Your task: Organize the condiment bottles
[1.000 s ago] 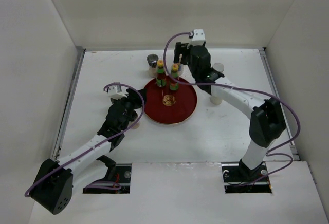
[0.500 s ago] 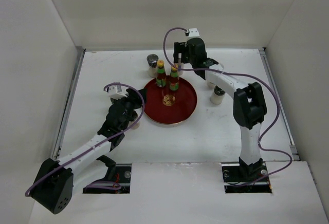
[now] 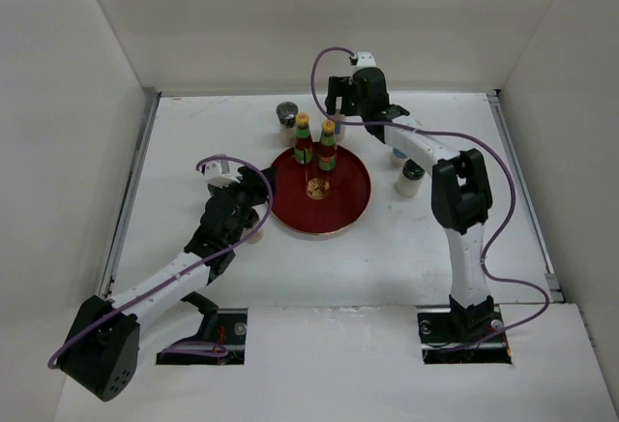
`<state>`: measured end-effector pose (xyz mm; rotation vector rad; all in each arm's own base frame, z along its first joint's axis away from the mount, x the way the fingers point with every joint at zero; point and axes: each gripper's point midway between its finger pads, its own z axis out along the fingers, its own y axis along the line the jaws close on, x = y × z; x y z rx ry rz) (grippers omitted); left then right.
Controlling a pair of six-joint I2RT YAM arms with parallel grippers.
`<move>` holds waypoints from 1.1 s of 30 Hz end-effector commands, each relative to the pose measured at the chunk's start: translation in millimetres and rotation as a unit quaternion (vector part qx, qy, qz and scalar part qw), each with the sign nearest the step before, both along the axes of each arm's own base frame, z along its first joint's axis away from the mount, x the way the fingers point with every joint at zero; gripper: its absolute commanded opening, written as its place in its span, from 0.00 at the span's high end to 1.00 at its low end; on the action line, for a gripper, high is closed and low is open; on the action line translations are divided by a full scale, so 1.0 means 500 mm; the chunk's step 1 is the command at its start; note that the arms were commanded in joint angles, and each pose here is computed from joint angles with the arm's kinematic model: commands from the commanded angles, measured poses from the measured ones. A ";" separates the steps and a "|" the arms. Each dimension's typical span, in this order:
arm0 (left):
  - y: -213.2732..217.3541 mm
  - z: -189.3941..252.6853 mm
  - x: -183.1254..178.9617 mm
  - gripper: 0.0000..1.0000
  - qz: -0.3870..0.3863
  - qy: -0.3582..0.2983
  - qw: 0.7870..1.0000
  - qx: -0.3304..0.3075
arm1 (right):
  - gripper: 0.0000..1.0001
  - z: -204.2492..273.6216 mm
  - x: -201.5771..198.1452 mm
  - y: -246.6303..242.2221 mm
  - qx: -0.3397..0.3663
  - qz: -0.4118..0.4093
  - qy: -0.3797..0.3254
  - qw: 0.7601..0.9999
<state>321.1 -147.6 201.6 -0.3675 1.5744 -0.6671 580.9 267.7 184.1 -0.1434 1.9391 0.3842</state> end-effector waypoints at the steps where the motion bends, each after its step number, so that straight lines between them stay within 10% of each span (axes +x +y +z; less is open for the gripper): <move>1: 0.000 0.045 0.003 0.49 -0.002 -0.034 0.999 -0.022 | 0.07 0.017 0.019 0.009 0.015 0.004 -0.007 1.000; 20: 0.007 0.034 0.008 0.49 0.004 -0.026 0.999 -0.021 | 0.36 0.046 0.048 -0.037 0.023 -0.058 -0.055 0.997; 33: 0.004 0.055 0.008 0.49 0.000 -0.035 0.999 -0.031 | 0.44 0.250 -0.097 -0.125 0.096 -0.095 -0.151 0.979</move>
